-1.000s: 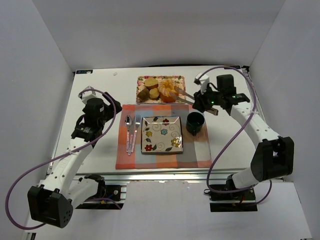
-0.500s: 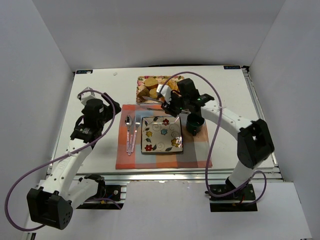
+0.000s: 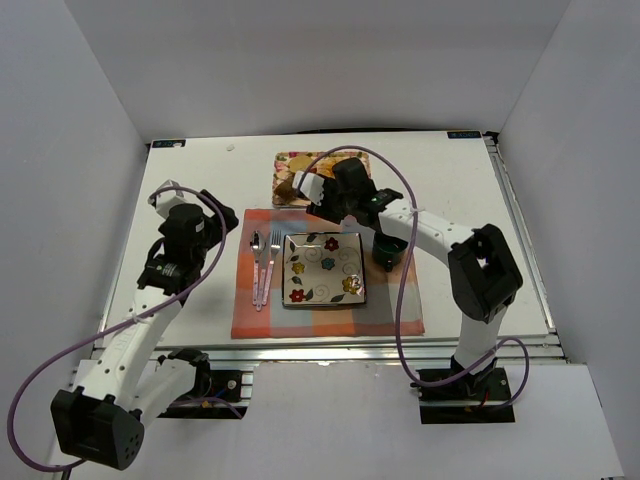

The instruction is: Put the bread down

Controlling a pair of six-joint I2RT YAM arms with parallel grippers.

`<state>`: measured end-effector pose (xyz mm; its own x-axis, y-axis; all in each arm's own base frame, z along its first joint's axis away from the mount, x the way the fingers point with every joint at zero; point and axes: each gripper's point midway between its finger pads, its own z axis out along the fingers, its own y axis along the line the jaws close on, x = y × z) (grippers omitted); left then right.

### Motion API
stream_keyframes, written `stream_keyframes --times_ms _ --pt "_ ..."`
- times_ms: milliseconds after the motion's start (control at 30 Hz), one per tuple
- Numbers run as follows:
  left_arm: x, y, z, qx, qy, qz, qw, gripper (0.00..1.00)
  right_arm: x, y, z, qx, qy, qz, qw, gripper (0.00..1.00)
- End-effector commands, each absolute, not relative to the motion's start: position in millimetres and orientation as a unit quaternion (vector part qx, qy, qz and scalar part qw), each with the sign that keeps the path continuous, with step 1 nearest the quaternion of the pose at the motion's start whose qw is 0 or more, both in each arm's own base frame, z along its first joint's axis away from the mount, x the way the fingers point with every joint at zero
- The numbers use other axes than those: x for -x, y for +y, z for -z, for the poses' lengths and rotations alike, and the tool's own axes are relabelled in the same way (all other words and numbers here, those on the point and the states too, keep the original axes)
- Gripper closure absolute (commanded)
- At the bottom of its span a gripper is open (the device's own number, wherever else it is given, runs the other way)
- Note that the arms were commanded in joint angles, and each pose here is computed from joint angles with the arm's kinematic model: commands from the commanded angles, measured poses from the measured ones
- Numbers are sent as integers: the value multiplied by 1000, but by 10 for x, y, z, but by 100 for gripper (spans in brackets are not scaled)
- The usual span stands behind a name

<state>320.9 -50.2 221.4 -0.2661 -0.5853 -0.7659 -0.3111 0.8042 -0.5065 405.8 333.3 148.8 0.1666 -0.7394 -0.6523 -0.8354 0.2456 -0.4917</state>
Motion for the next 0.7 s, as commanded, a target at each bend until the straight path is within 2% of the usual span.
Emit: stream_keyframes --times_ms 0,267,667 --pt "-3185 -461 -2216 293 779 126 540 2 -4225 3546 -1837 614 599 -23 513 44" --pt "-3203 -466 -2214 286 782 122 540 2 -4336 3709 -1710 628 591 -3 506 43" --pt "-3184 -463 -2217 289 780 125 541 2 -4590 3639 -1535 618 607 57 497 43"
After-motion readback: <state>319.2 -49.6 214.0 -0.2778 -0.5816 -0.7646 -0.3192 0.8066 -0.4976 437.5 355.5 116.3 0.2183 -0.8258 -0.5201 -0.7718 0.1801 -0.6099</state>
